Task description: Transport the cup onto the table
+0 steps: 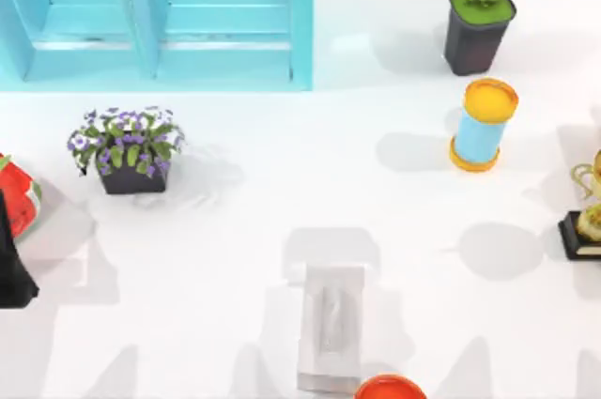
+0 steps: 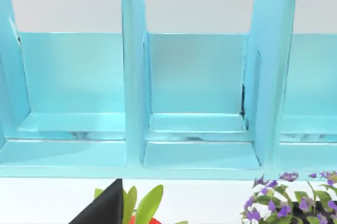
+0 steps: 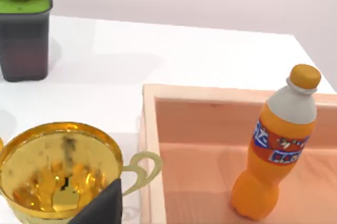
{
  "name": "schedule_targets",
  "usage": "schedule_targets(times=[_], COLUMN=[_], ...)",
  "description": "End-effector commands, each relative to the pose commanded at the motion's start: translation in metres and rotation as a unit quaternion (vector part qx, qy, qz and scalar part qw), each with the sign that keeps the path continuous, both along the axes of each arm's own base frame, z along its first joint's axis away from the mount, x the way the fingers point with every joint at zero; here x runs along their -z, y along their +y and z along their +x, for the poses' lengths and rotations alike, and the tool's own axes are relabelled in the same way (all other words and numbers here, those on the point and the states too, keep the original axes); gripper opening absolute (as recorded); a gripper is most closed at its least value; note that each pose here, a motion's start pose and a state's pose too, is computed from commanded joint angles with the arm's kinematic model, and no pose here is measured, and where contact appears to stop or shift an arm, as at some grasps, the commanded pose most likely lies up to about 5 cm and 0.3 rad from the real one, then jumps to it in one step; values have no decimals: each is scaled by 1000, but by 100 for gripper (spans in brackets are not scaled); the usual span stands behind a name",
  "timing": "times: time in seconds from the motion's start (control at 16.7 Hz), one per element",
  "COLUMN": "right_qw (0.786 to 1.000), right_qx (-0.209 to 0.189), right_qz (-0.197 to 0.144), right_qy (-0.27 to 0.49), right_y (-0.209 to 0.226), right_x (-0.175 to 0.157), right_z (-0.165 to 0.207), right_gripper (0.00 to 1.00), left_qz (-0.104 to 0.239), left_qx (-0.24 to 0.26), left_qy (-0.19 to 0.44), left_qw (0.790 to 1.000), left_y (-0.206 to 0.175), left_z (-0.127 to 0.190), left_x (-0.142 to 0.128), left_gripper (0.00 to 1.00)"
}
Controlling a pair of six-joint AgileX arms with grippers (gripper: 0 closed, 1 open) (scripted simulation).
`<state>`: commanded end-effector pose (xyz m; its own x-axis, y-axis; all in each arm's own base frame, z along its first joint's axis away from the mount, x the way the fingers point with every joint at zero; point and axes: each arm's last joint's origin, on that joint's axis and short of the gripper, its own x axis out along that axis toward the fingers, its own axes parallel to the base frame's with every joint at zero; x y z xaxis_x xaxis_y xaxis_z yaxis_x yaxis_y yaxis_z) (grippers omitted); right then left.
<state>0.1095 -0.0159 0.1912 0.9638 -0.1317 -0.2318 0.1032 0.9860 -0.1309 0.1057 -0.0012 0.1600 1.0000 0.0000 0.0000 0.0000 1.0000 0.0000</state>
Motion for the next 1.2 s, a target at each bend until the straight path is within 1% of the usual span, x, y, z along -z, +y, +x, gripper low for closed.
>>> schedule_targets(times=[0.12,0.24,0.3,0.42,0.54,0.66,0.78,0.9,1.02,1.2], right_qw=[995,978,964,927,885,847,817,797,787,786], right_qx=[25,42,47,47,38,22,6,-7,-15,-16], right_qz=[-22,-34,-34,-25,-4,21,44,62,71,73], right_qy=[92,203,261,371,463,531,575,601,612,614], right_y=[-10,-24,-32,-53,-78,-103,-126,-144,-155,-157], right_x=[-16,-30,-36,-44,-48,-49,-51,-53,-54,-55], right_z=[7,19,27,45,62,76,85,90,92,93], right_gripper=[100,100,100,100,100,100,100,100,100,100], left_qz=[0,0,0,0,0,0,0,0,0,0], left_qx=[0,0,0,0,0,0,0,0,0,0], left_qy=[0,0,0,0,0,0,0,0,0,0], left_qw=[1000,1000,1000,1000,1000,1000,1000,1000,1000,1000], left_y=[0,0,0,0,0,0,0,0,0,0], left_z=[0,0,0,0,0,0,0,0,0,0], left_x=[0,0,0,0,0,0,0,0,0,0], left_gripper=[100,100,100,100,100,100,100,100,100,100])
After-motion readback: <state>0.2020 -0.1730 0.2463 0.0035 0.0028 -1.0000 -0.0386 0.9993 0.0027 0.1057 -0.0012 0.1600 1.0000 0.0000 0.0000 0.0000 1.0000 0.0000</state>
